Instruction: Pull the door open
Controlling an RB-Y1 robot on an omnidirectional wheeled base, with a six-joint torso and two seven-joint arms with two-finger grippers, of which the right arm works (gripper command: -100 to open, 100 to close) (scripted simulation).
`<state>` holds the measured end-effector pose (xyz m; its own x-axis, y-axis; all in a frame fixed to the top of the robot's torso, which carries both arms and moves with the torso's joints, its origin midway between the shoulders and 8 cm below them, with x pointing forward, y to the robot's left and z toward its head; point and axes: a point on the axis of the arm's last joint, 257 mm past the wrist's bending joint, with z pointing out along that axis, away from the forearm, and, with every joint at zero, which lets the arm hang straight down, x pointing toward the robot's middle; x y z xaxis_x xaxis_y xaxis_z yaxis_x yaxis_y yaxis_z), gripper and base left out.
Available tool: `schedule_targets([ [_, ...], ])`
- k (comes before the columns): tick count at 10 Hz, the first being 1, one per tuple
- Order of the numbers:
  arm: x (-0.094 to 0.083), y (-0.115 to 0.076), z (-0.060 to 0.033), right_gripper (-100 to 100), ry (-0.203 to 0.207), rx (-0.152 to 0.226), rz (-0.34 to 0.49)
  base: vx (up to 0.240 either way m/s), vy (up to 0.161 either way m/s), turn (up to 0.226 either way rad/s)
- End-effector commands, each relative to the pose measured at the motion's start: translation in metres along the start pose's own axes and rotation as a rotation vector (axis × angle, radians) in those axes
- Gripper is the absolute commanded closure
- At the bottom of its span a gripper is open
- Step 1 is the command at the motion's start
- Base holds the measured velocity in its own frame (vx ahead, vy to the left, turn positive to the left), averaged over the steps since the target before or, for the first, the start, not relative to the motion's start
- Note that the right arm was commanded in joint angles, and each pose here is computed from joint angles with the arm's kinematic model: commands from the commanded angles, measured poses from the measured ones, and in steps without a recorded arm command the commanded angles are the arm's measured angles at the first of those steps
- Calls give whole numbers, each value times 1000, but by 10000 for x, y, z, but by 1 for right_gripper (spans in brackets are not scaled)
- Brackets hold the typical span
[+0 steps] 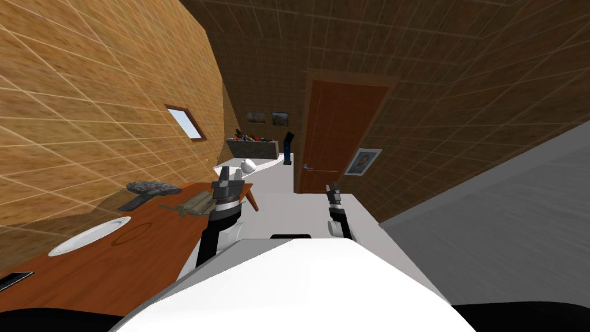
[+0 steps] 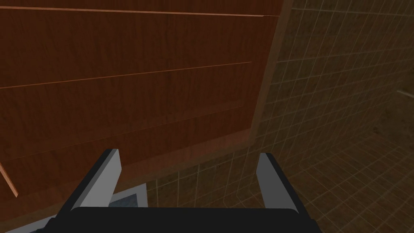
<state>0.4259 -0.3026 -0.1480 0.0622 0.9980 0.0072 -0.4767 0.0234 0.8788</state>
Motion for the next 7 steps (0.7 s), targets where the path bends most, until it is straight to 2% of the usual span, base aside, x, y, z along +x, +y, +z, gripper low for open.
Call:
schedule_targets([
  [1, -9, -139, -27, -100, 1, 21, -2, 91, -1, 28],
  [3, -32, -328, -55, -100, 1, 54, -4, 94, 7, 28],
  [7, -63, -570, -87, -100, 2, 95, -7, 83, 10, 20],
])
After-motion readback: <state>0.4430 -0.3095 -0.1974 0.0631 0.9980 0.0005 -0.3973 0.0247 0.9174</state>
